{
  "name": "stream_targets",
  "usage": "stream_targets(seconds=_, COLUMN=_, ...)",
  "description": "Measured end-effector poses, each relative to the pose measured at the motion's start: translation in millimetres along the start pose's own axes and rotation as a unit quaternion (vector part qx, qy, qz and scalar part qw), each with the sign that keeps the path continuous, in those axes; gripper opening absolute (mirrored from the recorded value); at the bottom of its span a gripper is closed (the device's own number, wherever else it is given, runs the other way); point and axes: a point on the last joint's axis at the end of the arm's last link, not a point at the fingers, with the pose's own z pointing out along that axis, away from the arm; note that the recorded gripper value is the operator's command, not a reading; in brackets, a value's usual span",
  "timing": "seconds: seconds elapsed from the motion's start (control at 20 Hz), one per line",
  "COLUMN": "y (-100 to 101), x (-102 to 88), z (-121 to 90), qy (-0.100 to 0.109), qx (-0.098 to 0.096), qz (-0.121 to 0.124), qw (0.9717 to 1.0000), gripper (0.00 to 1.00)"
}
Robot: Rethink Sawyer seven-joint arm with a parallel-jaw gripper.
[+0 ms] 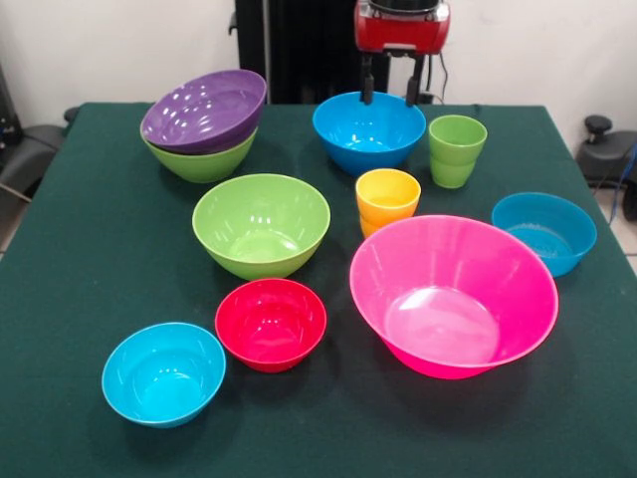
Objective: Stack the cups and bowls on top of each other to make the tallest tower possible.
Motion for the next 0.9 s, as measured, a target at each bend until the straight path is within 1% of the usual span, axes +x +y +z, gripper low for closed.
stream_targets(seconds=0.3, y=4, x=3.7, z=0, qy=0.002, qx=0.003, qz=-0.002, qw=1.0, gripper=1.0)
stream_targets(seconds=0.65, y=19, x=17.7, z=-3, qy=0.01, qx=0.002, qz=-0.001, qw=0.9999, gripper=1.0)
stream_targets(seconds=0.9, y=25, x=24.3, z=-3, qy=0.01, qx=0.0, qz=-0.002, qw=1.0, gripper=1.0)
